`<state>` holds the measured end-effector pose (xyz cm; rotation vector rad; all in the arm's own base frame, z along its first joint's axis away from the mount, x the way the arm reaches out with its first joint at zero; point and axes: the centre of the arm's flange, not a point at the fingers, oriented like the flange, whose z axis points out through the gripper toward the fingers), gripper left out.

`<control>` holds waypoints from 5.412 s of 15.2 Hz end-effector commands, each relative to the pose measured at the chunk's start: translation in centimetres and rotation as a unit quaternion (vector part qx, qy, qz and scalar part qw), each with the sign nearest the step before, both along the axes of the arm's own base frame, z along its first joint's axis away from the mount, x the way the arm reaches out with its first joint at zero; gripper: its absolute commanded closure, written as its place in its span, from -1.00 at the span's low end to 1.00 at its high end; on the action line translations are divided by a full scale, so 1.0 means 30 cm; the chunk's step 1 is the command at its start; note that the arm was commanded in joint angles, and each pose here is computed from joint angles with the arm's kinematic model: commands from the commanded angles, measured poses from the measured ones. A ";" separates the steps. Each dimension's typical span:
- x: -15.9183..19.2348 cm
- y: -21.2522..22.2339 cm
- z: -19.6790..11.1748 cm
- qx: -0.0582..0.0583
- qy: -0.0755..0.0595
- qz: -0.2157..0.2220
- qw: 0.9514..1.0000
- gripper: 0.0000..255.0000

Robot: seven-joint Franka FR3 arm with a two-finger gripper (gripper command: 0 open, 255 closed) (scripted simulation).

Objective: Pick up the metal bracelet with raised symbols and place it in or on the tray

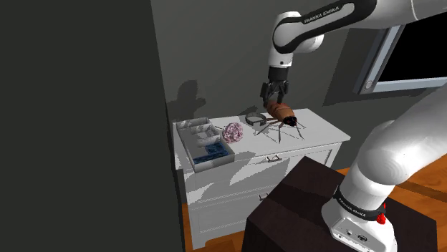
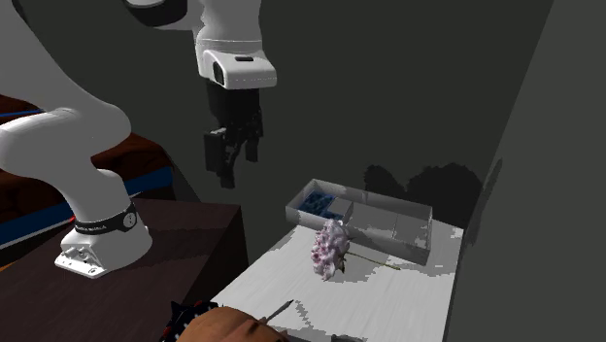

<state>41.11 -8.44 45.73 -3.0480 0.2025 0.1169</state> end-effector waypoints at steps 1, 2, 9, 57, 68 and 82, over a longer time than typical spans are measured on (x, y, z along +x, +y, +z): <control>0.057 -0.032 -0.055 -0.003 -0.004 -0.004 1.000 -1.00; 0.084 -0.049 -0.082 -0.005 -0.006 -0.006 1.000 -1.00; 0.277 -0.168 -0.272 -0.014 -0.017 -0.020 1.000 -1.00; 0.664 -0.429 -0.622 -0.034 -0.040 -0.049 0.997 1.00; 0.664 -0.429 -0.428 -0.034 -0.040 -0.049 0.997 1.00; 0.716 0.008 -0.361 -0.034 -0.040 -0.049 0.997 1.00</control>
